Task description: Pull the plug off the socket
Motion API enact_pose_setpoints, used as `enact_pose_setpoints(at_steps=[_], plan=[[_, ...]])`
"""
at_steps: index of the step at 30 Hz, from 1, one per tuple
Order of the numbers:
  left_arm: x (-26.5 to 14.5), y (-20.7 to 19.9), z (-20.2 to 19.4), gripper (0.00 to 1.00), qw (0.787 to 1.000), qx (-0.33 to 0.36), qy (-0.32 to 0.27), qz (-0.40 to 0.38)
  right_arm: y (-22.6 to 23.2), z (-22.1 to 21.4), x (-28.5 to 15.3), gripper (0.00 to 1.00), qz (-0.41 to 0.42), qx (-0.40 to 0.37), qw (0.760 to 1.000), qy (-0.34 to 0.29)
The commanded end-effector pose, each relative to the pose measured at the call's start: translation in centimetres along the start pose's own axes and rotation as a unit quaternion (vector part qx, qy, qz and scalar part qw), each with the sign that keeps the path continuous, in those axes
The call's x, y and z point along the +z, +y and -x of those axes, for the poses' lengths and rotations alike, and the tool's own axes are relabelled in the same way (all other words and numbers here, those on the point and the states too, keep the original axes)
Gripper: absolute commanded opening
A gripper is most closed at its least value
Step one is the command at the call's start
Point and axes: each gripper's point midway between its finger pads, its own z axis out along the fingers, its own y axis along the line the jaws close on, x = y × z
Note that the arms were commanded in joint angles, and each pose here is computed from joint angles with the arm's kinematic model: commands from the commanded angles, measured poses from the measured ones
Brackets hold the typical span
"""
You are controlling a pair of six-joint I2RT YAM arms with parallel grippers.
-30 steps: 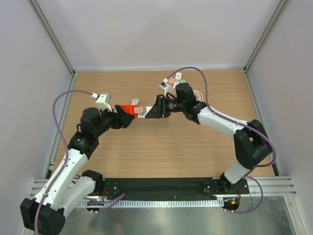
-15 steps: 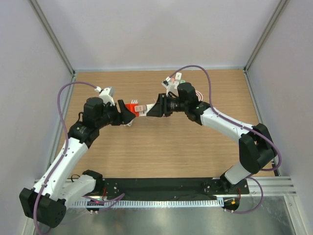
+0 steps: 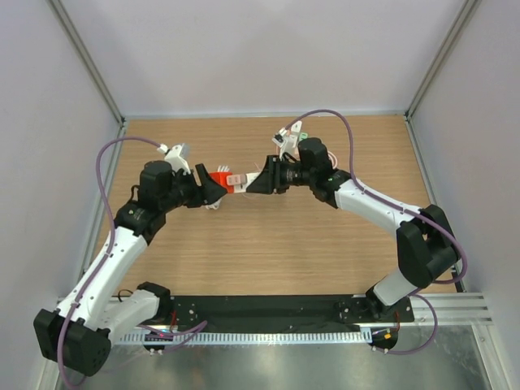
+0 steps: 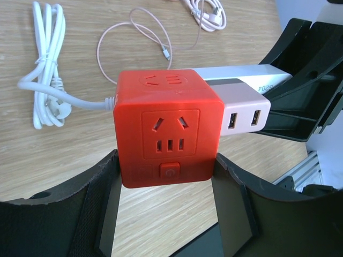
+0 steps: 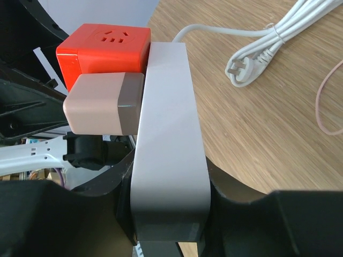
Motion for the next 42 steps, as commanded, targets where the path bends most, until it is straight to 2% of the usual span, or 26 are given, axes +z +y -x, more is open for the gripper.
enact_pose_setpoints(at_steps=[1, 10, 13, 18, 24, 31, 42], plan=[[-0.8, -0.7, 6.2, 0.00, 0.994, 0.018, -0.104, 0.005, -8.7, -0.1, -2.6, 0.01, -0.155, 0.019, 0.988, -0.020], [1.8, -0.9, 5.8, 0.00, 0.993, 0.005, -0.113, -0.019, -5.4, -0.4, -1.1, 0.01, -0.060, 0.042, 0.997, -0.015], [3.1, -1.0, 5.7, 0.11, 0.994, 0.008, -0.110, -0.023, -4.4, -0.3, -1.0, 0.01, -0.045, 0.042, 0.998, -0.015], [4.8, -1.0, 4.9, 0.19, 0.995, 0.015, -0.094, -0.020, -4.2, -0.3, -1.2, 0.01, -0.045, 0.041, 0.998, -0.018], [5.2, -0.6, 5.1, 0.43, 0.995, 0.016, -0.098, -0.006, -4.2, -0.1, -1.2, 0.01, -0.044, 0.040, 0.998, -0.022], [6.0, 0.1, 4.4, 0.56, 0.996, 0.007, -0.086, 0.006, -4.0, -0.1, -1.3, 0.01, -0.042, 0.038, 0.998, -0.023], [7.1, 1.0, 4.0, 0.70, 0.997, 0.010, -0.079, 0.025, -3.8, 0.1, -1.4, 0.01, -0.041, 0.035, 0.998, -0.025]])
